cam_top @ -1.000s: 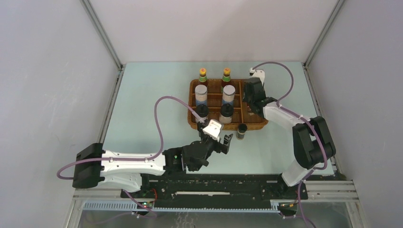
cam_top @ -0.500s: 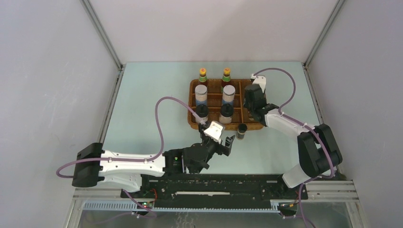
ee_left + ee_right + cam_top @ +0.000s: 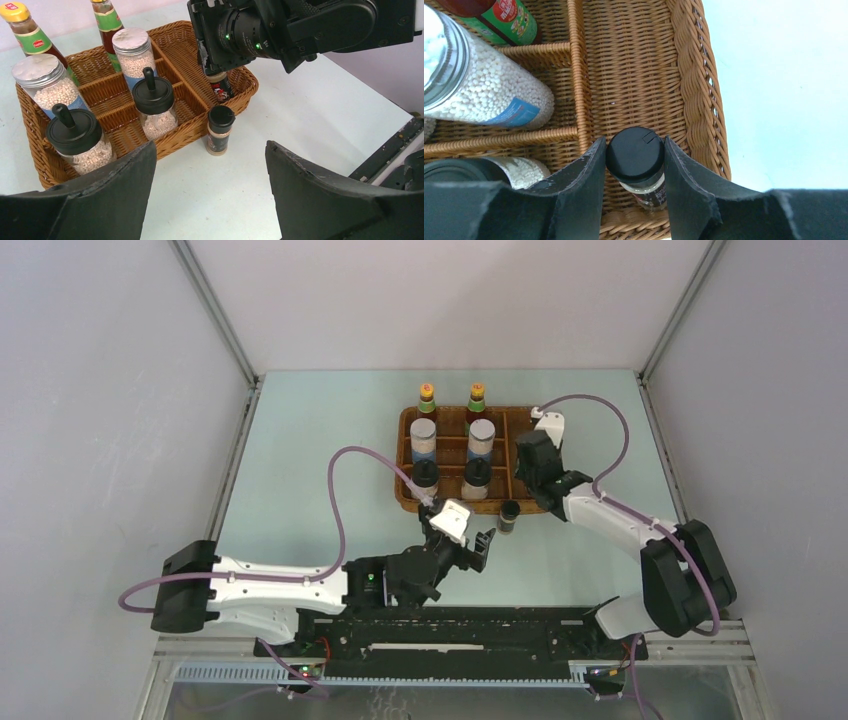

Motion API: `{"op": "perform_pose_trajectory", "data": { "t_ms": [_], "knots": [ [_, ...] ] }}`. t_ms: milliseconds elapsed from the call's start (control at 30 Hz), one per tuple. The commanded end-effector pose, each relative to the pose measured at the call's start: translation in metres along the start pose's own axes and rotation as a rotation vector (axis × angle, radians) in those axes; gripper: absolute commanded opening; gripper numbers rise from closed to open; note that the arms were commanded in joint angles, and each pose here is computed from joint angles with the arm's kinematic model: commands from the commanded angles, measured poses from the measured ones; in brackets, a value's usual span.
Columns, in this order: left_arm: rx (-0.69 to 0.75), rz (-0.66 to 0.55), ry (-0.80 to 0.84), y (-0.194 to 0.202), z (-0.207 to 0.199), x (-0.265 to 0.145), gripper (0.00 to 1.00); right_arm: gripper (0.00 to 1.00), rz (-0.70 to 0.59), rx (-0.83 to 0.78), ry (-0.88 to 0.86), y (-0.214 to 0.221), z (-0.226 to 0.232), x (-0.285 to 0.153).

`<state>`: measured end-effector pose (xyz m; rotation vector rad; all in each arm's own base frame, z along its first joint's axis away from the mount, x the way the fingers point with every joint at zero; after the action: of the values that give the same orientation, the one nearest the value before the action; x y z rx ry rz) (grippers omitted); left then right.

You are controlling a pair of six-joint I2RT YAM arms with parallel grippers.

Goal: Organize the condiment bottles
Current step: Place the bottle in the storage box.

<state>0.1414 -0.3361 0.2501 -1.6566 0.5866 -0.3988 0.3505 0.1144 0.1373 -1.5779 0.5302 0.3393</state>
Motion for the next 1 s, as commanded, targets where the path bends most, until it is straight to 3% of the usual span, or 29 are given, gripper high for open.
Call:
{"op": "perform_pose_trajectory", "data": {
  "t_ms": [0,967],
  "knots": [
    [-0.059,-0.066,0.006,-0.034,-0.011,-0.002,0.84,0.20,-0.024,0.050,0.020,-0.001,-0.001,-0.012],
    [-0.043,-0.048,0.040,-0.029,-0.026,-0.012,0.84,0.22,0.059,0.106,0.074,0.059,-0.008,-0.035]
  ]
}}
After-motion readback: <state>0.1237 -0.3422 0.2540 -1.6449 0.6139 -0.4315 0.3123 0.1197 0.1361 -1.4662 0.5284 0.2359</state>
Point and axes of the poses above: each gripper's point midway between its finger pads, its own x axis out along the fingers, its own z axis along the line the jaws close on, y = z × x, the point moved 3 cm from there along -x, back along the fingers, and after that the axes turned 5 degrees about -x, right-handed, at the moved point
